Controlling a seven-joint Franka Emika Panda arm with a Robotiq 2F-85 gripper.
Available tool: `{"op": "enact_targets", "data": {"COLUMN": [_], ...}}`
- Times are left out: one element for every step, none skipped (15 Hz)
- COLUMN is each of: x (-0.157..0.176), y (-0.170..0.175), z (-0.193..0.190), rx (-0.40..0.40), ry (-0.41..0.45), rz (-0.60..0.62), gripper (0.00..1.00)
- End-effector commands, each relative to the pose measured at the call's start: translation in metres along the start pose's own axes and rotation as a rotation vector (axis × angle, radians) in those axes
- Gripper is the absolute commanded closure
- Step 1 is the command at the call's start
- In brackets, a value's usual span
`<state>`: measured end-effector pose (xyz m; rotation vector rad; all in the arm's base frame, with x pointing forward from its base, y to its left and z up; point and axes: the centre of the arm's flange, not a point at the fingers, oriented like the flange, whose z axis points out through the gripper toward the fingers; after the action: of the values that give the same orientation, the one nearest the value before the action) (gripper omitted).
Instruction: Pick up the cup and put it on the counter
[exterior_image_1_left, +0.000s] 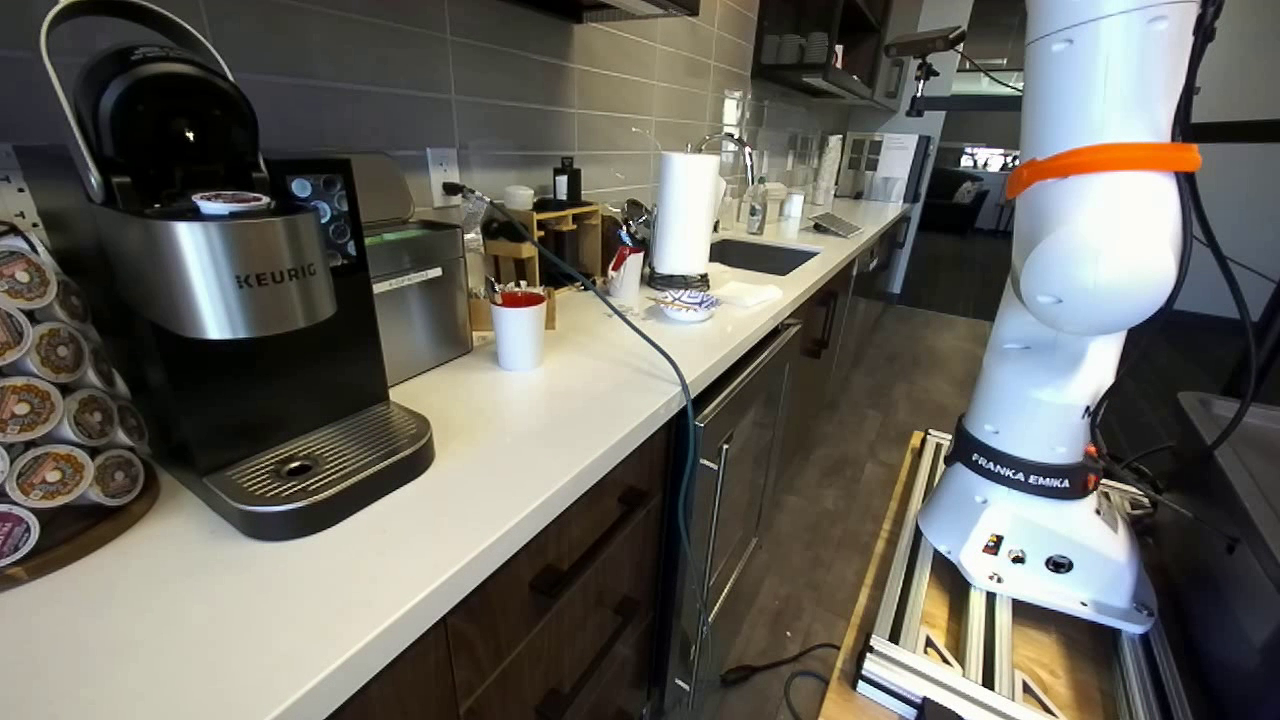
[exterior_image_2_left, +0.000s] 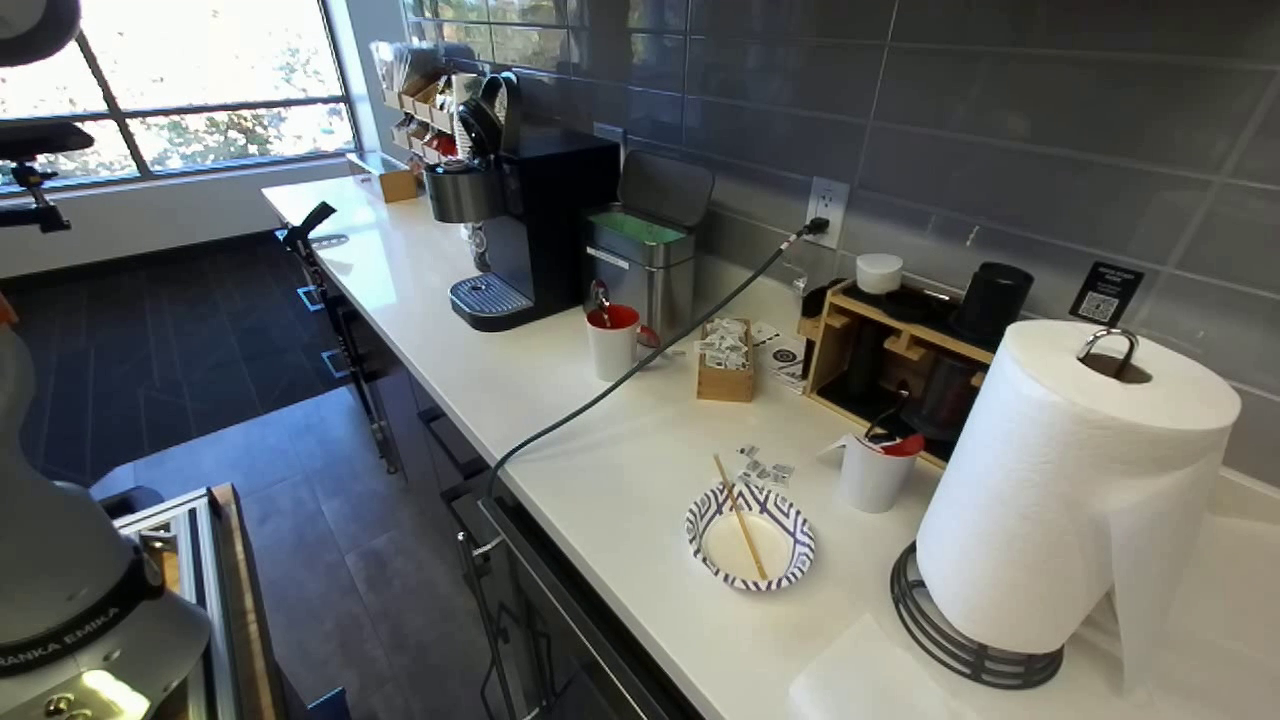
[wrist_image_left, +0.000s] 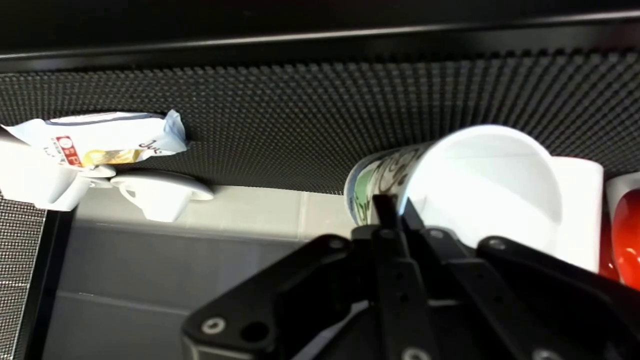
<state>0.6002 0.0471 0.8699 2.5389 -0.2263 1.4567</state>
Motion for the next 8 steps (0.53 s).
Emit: {"op": "enact_targets", "data": {"x": [0.012, 0.015, 0.018, 0.021, 0.02, 0.02, 0.016, 0.008], "y": [-0.004, 0.0, 0.008, 0.015, 0.024, 0.031, 0.039, 0.046], "z": [-0.008, -0.017, -0.031, -0.045, -0.066, -0.084, -0.104, -0.123], "rx": [0.013, 0.01, 0.001, -0.008, -0.001, 0.005, 0.025, 0.067], "ry": [-0.012, -0.006, 0.002, 0.018, 0.047, 0.062, 0.07, 0.068], "rz": [-0.008, -0.008, -0.012, -0.017, -0.024, -0.037, -0.057, -0.088], "gripper": [0.99, 0.99, 0.99, 0.99, 0.99, 0.99, 0.99, 0.99]}}
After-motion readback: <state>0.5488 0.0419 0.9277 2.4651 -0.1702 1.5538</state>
